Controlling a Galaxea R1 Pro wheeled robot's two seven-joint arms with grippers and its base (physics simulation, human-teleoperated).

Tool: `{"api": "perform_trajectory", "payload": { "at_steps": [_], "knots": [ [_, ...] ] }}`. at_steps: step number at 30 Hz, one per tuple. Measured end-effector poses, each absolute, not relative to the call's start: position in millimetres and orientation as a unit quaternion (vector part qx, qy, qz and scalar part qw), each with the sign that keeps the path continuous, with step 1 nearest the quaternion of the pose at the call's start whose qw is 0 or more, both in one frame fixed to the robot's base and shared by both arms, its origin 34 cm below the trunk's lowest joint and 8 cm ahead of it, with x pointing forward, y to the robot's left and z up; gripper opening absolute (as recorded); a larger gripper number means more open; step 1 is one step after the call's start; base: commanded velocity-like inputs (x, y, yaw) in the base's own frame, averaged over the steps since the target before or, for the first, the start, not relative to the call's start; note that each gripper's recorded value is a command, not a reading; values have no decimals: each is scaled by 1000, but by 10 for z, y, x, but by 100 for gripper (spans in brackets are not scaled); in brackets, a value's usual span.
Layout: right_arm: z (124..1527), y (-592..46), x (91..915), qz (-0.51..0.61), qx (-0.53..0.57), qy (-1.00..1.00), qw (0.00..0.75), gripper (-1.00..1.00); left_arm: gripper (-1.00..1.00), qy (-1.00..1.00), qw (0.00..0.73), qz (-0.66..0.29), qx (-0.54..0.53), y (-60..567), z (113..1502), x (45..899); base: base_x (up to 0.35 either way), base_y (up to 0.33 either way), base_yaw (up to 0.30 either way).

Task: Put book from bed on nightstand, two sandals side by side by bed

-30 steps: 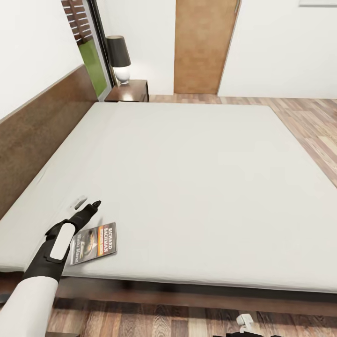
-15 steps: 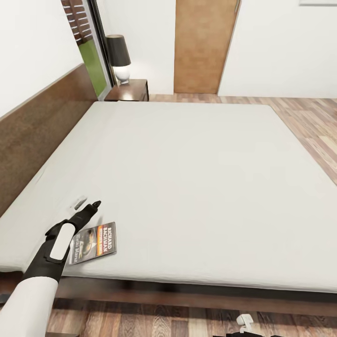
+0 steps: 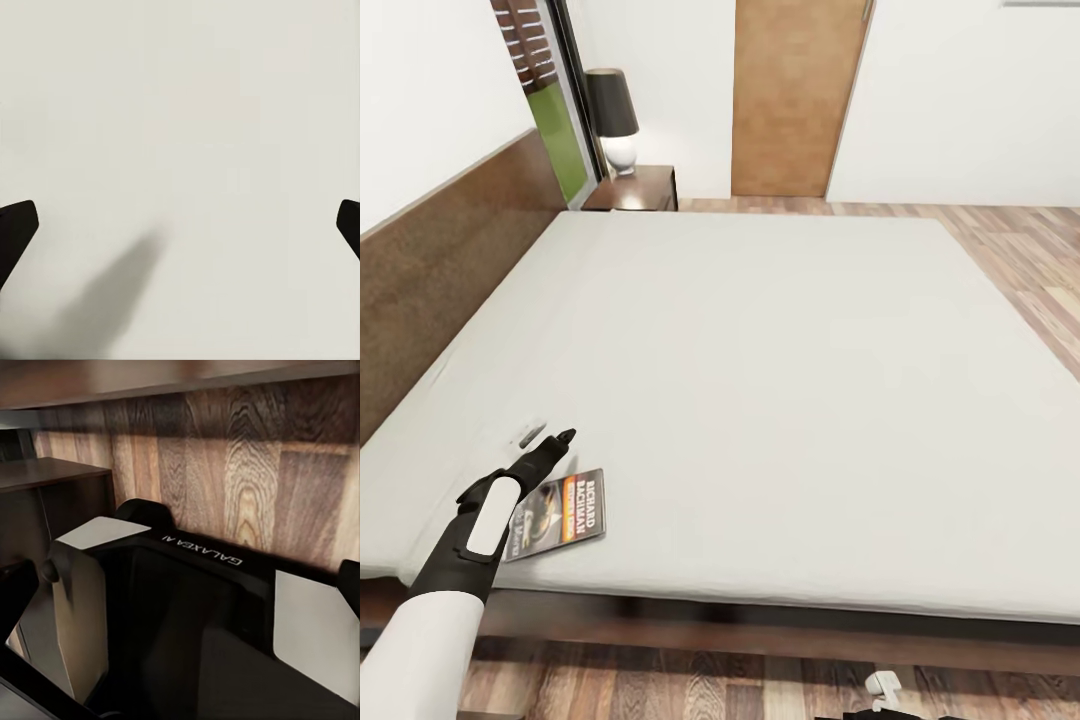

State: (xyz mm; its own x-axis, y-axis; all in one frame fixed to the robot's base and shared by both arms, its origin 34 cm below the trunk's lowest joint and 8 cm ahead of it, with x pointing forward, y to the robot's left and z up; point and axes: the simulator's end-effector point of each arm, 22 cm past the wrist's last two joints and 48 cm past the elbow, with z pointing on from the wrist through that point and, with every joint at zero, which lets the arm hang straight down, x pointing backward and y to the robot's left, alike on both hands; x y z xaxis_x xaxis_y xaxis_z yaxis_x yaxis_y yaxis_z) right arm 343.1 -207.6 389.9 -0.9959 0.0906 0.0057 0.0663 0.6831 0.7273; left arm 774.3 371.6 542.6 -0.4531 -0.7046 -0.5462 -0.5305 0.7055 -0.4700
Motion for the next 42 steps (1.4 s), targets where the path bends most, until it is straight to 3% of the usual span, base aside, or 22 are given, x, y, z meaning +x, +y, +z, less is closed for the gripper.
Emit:
{"api": "perform_trajectory", "payload": {
  "at_steps": [42],
  "knots": [
    [3509, -2073, 3385, 397, 43, 917, 16, 100, 100, 876, 337, -130, -320, 3660, 5282, 7695, 0, 0, 0]
  ]
}}
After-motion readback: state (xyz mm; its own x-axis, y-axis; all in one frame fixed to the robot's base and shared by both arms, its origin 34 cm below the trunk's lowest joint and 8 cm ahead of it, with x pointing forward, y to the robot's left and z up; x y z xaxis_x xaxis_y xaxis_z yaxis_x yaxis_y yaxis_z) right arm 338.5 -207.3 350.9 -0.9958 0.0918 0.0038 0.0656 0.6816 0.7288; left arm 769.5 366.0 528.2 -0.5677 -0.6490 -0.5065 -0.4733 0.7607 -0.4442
